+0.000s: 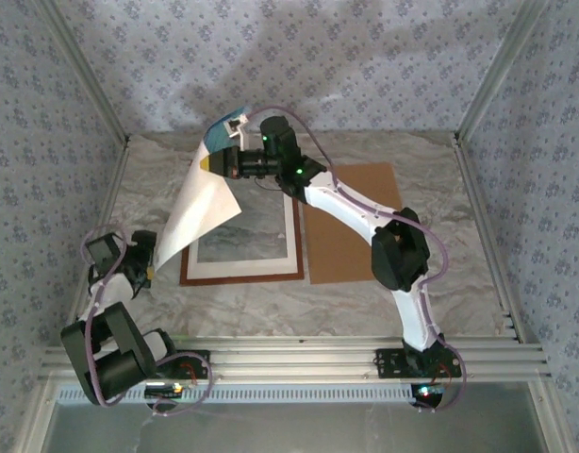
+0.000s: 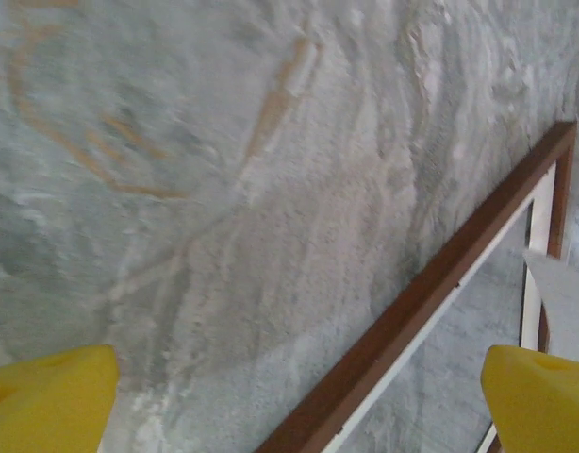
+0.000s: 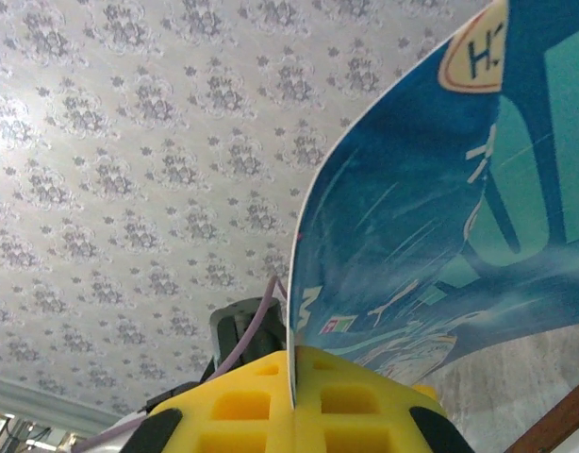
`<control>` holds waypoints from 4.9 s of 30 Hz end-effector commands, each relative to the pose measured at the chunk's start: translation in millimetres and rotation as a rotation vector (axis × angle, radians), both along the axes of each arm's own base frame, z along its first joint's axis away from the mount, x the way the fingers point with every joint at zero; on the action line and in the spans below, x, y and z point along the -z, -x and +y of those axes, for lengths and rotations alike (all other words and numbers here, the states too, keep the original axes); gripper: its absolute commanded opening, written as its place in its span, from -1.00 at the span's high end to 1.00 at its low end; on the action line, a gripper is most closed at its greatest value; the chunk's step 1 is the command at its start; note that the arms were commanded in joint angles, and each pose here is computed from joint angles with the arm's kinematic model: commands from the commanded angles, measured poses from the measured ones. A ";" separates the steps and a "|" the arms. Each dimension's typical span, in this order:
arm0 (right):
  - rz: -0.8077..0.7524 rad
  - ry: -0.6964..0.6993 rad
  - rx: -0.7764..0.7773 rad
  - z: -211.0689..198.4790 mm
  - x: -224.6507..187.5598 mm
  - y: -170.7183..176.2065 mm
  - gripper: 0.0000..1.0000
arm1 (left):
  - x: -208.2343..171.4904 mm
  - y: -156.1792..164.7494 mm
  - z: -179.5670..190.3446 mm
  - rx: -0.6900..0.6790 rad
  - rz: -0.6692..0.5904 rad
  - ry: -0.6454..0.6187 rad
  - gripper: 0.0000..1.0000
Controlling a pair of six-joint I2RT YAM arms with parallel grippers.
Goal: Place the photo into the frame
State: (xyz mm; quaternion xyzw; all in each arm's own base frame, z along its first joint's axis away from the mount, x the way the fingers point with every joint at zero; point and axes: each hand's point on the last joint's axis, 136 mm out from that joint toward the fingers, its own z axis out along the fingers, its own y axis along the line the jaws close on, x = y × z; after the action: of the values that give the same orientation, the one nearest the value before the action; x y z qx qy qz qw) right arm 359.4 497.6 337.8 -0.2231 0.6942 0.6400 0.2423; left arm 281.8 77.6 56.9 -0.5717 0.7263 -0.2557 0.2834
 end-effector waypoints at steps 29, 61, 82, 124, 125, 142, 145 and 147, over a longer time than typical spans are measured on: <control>0.248 0.209 0.252 -86.6 207.5 -27.8 1.00 | -8.8 -5.1 9.1 0.003 -0.083 0.012 -0.97; 0.343 0.513 0.567 -166.3 263.6 -32.1 1.00 | -14.4 -26.8 -28.2 0.213 -0.094 -0.022 -0.97; 0.366 0.492 0.650 -165.1 240.1 -21.7 1.00 | -15.3 -27.4 -30.1 0.224 -0.099 -0.025 -0.97; 0.346 0.525 0.590 -136.9 246.4 -26.9 0.48 | -15.2 -27.8 -31.8 0.227 -0.102 -0.017 -0.97; 0.342 0.533 0.592 -137.8 246.4 -26.7 0.41 | -15.2 -27.8 -31.6 0.227 -0.101 -0.018 -0.97; 0.204 0.849 0.683 -187.9 248.7 -24.6 -0.47 | -17.0 -27.6 -31.8 0.228 -0.101 -0.021 -0.97; 0.182 0.906 0.708 -203.5 245.3 -22.2 -0.49 | -17.7 -28.0 -32.0 0.232 -0.103 -0.022 -0.97; 0.173 0.936 0.731 -216.5 242.2 -22.0 -0.49 | -19.3 -28.9 -32.9 0.239 -0.110 -0.021 -0.97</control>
State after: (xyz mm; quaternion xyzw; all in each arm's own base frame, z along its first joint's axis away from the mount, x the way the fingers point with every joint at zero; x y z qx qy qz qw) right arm 380.4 304.4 75.2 0.0068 0.9482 0.2036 0.2438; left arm 301.5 47.4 63.1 -0.4892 0.7693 -0.3000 0.2809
